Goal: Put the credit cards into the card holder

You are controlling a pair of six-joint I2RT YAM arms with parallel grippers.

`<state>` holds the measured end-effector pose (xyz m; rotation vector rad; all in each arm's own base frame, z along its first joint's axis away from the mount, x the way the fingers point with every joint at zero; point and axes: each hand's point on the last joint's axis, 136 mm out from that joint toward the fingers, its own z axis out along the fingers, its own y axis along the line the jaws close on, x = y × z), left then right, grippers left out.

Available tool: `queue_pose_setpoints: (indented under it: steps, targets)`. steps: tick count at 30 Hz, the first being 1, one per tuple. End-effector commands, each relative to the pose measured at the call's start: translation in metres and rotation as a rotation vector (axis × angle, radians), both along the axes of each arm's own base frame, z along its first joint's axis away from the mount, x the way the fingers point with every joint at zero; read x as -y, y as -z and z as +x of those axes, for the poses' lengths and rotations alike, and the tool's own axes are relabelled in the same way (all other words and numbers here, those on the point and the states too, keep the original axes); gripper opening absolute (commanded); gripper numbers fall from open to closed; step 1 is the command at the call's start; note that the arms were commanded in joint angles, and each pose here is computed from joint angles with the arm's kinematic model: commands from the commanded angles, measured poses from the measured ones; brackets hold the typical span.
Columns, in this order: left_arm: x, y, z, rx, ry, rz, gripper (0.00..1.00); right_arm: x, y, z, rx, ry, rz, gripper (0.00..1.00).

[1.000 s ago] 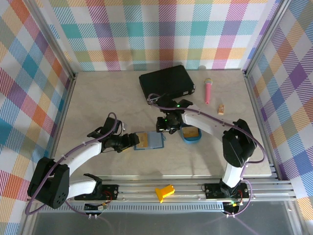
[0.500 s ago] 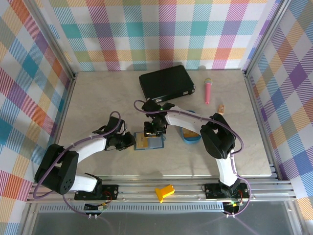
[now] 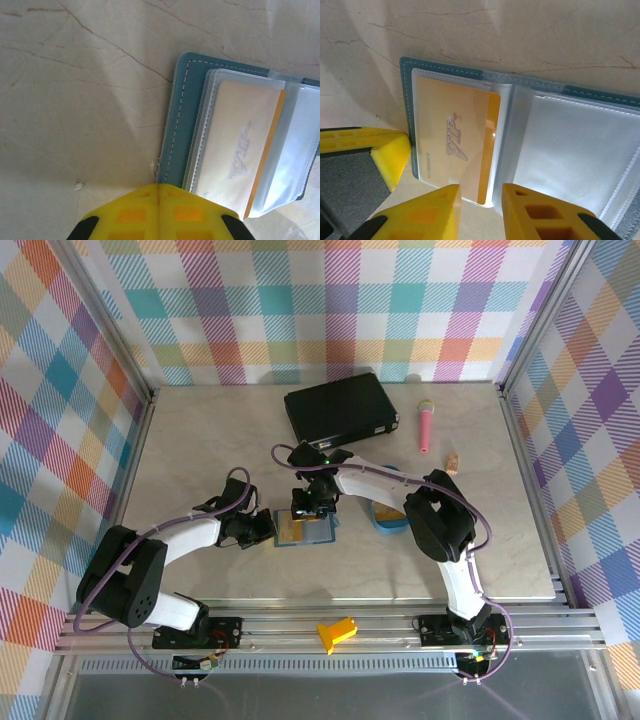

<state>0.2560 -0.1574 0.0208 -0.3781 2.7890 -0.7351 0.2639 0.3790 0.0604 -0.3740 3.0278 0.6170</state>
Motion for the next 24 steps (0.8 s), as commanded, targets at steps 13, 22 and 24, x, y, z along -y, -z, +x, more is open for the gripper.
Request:
queue_pose_setpoints:
  steps: [13,22,24]
  targets:
    - [0.002,0.0,0.007,0.023,0.015,-0.006,0.0,-0.016,0.015,0.004,-0.054,0.006,0.024,0.28]
    - [0.002,0.002,0.005,0.016,0.018,-0.009,0.0,-0.014,0.023,0.006,-0.061,0.025,0.002,0.31]
    - [0.002,0.003,0.004,0.015,0.018,-0.008,0.0,-0.013,0.024,0.006,-0.06,0.028,-0.004,0.31]
